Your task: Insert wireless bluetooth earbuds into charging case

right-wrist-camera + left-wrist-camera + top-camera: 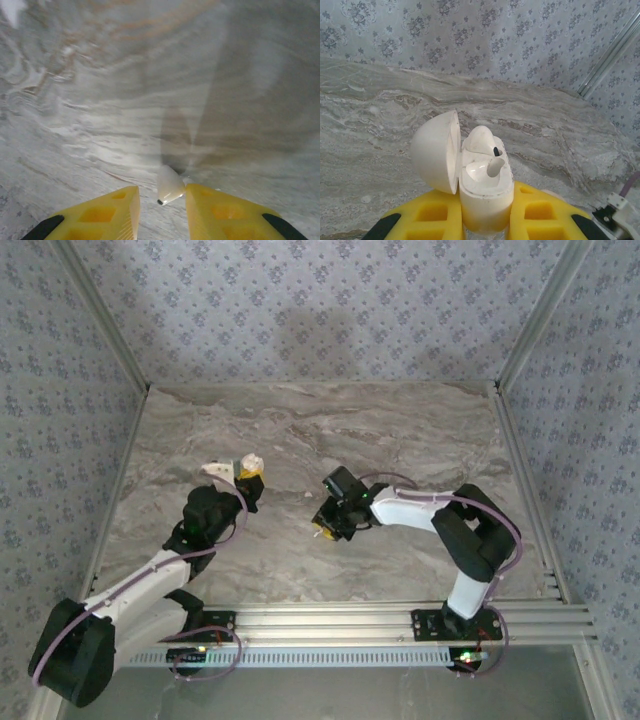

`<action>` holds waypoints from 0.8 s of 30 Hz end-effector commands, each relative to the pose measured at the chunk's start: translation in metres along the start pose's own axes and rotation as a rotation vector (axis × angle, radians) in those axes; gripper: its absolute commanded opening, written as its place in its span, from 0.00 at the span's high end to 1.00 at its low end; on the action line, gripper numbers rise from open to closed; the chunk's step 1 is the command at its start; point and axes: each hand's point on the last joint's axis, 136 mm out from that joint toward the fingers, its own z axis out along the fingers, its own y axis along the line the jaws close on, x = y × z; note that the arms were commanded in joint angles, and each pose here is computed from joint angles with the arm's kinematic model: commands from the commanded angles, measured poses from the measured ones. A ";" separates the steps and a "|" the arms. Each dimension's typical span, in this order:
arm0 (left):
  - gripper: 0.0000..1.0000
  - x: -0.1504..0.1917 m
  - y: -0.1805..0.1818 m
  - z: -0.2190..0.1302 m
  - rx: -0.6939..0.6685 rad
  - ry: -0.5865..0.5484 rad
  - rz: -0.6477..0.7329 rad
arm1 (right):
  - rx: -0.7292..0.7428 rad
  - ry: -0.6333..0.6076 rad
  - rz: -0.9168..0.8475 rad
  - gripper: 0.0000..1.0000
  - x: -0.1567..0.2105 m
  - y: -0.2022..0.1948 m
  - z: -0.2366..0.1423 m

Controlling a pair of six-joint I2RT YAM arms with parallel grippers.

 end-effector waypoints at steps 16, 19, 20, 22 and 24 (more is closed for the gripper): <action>0.82 -0.004 0.007 -0.006 -0.036 -0.010 0.043 | 0.394 0.101 -0.349 0.66 0.008 -0.006 -0.054; 0.82 -0.005 0.006 -0.006 -0.036 -0.013 0.043 | 0.420 0.128 -0.393 0.66 0.009 0.000 -0.046; 0.82 -0.005 0.006 -0.006 -0.036 -0.013 0.044 | 0.435 0.139 -0.410 0.66 0.009 0.001 -0.044; 0.82 -0.006 0.006 -0.006 -0.038 -0.017 0.049 | 0.459 0.155 -0.438 0.66 0.010 0.003 -0.039; 0.82 -0.006 0.007 -0.006 -0.039 -0.014 0.054 | 0.479 0.170 -0.460 0.66 0.011 0.006 -0.034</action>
